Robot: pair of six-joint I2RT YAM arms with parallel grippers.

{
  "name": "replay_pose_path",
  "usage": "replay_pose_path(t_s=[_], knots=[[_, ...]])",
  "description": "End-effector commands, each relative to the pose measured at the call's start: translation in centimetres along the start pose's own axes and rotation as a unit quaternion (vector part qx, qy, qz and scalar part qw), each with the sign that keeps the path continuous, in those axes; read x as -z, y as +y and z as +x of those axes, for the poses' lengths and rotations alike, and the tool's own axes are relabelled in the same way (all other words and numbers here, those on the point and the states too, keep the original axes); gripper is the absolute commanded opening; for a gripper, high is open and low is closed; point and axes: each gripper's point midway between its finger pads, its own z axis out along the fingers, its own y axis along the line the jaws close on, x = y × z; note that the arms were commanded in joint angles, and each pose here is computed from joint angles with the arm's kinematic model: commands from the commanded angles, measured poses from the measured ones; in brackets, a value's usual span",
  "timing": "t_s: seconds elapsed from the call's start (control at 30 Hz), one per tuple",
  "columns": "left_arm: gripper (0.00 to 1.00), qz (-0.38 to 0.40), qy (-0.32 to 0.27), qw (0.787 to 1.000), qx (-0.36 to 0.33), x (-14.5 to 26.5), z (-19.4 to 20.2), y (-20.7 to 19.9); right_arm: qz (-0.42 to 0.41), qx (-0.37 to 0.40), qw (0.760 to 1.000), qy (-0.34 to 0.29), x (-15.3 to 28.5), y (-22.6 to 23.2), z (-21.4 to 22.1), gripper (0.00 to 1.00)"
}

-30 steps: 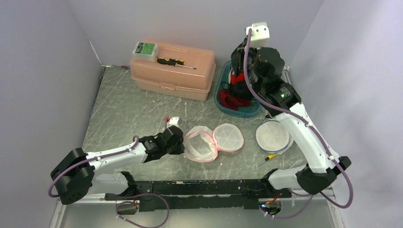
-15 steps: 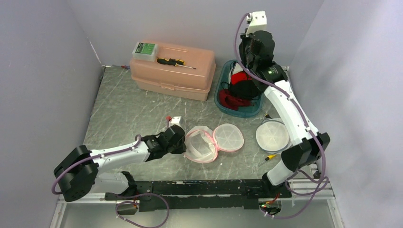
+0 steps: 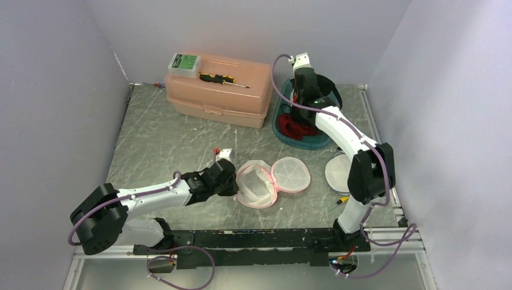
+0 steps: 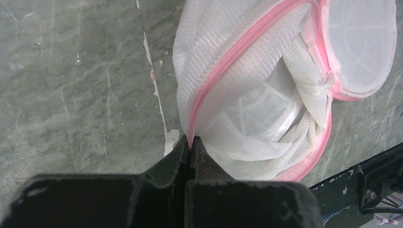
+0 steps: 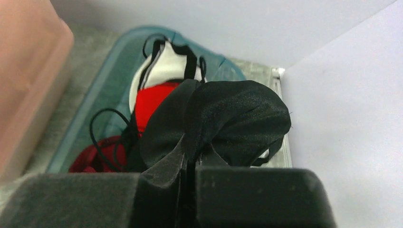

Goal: Unzip the laundry bag and remove the bra
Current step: Place the bra in the bin.

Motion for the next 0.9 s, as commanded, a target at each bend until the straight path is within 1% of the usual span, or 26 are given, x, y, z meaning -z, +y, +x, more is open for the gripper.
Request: replay_pose_path(t_s=[0.0, 0.07, 0.2, 0.43, 0.47, 0.53, 0.63, 0.7, 0.87], knots=[[0.03, 0.016, -0.006, 1.0, 0.013, 0.1, 0.0, -0.4, 0.041, 0.008, 0.999, 0.025, -1.5, -0.2, 2.5, 0.0], [0.03, 0.015, -0.005, 1.0, 0.013, 0.2, 0.1, -0.2, 0.042, 0.013, 0.998, 0.046, -2.1, 0.4, 4.1, 0.0], [0.03, 0.013, -0.004, 1.0, 0.014, 0.2, 0.3, 0.0, 0.042, 0.018, 0.996, 0.074, -3.1, 1.4, 6.0, 0.0], [0.03, 0.016, -0.002, 1.0, 0.018, -0.1, 0.5, -0.1, -0.001, 0.011, 0.995, 0.102, -3.8, 4.2, 8.1, 0.0], [0.03, 0.016, 0.0, 1.0, 0.018, -0.1, 0.5, -0.1, -0.011, 0.007, 0.994, 0.105, -3.8, 4.6, 8.3, 0.04], [0.03, 0.015, 0.001, 1.0, 0.018, -0.2, 0.6, -0.1, -0.025, 0.001, 0.994, 0.108, -3.7, 5.3, 8.5, 0.17], [0.03, 0.017, 0.002, 1.0, 0.017, -0.3, 0.7, -0.2, -0.055, -0.014, 0.993, 0.108, -3.3, 6.4, 8.2, 0.39], [0.03, 0.018, 0.004, 1.0, 0.016, -0.4, 0.7, -0.3, -0.067, -0.027, 0.992, 0.103, -2.8, 6.5, 7.4, 0.51], [0.03, 0.024, 0.007, 1.0, 0.013, -0.5, 0.5, -0.8, -0.092, -0.05, 0.991, 0.086, -0.7, 6.7, 4.6, 0.69]])
